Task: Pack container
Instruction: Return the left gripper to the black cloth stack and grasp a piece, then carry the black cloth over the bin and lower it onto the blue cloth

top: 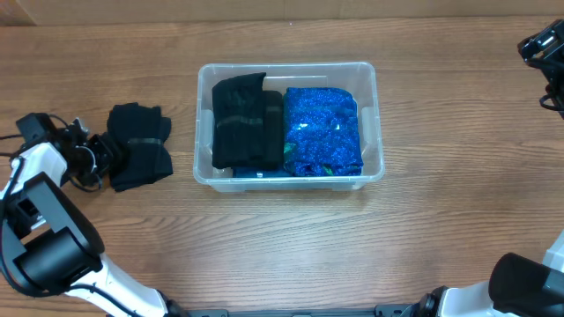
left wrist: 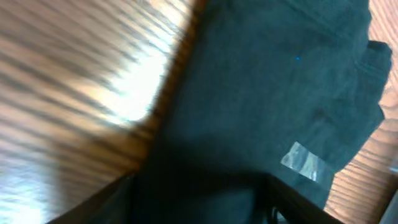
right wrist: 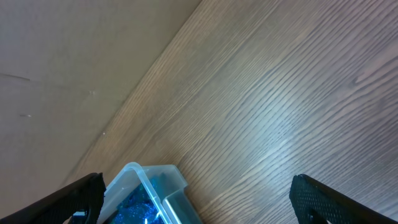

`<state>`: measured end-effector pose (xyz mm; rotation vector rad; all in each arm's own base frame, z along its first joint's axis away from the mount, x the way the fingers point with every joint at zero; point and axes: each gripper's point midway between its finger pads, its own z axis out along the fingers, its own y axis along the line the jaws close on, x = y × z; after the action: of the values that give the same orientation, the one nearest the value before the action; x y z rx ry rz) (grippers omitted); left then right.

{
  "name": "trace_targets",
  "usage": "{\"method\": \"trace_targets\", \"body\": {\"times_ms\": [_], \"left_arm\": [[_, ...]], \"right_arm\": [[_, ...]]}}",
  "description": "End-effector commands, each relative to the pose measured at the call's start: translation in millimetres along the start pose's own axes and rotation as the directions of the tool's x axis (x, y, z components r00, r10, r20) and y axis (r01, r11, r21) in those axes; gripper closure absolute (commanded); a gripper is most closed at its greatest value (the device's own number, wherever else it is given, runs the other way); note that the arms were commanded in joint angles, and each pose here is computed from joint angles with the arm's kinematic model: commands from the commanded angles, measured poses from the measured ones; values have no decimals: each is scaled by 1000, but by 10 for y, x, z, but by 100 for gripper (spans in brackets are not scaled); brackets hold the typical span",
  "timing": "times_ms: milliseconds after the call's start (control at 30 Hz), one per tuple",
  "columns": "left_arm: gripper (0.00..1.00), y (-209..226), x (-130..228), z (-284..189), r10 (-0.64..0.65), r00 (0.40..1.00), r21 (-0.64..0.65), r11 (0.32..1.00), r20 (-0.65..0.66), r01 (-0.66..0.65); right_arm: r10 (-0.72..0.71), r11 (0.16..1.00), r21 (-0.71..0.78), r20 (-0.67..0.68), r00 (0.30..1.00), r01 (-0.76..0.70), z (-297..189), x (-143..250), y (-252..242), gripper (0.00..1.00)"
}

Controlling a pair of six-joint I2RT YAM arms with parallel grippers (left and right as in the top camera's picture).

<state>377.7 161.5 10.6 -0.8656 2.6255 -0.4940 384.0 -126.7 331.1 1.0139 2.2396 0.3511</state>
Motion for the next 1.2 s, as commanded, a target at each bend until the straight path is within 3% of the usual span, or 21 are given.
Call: {"method": "trace_targets", "body": {"times_ms": [0, 200, 367, 567, 800, 933, 1167], "left_arm": [[47, -44, 327, 291, -15, 992, 18, 1000, -122, 17], [81, -99, 415, 139, -35, 984, 2, 999, -175, 36], [96, -437, 228, -476, 19, 993, 17, 1000, -119, -17], [96, -1486, 78, -1822, 169, 982, 177, 967, 81, -181], [96, -2852, 583, -2915, 362, 876, 329, 825, 318, -460], [96, -3485, 931, -3003, 395, 839, 380, 760, 375, -527], [96, -4356, 1512, -2346, 408, 847, 354, 779, 340, -517]], "right_arm": [[2, 1000, -14, 14, 1000, -2, -60, -16, 30, 0], [2, 1000, -14, 14, 1000, -2, -60, -16, 30, 0], [2, 1000, -15, 14, 1000, -2, -60, -15, 31, 0], [2, 1000, -14, 14, 1000, -2, -60, -16, 30, 0], [2, 1000, -14, 14, 1000, -2, -60, -16, 30, 0], [2, 1000, -15, 15, 1000, -2, -60, -17, 30, 0], [2, 1000, -14, 14, 1000, -2, -60, -16, 30, 0]]}}
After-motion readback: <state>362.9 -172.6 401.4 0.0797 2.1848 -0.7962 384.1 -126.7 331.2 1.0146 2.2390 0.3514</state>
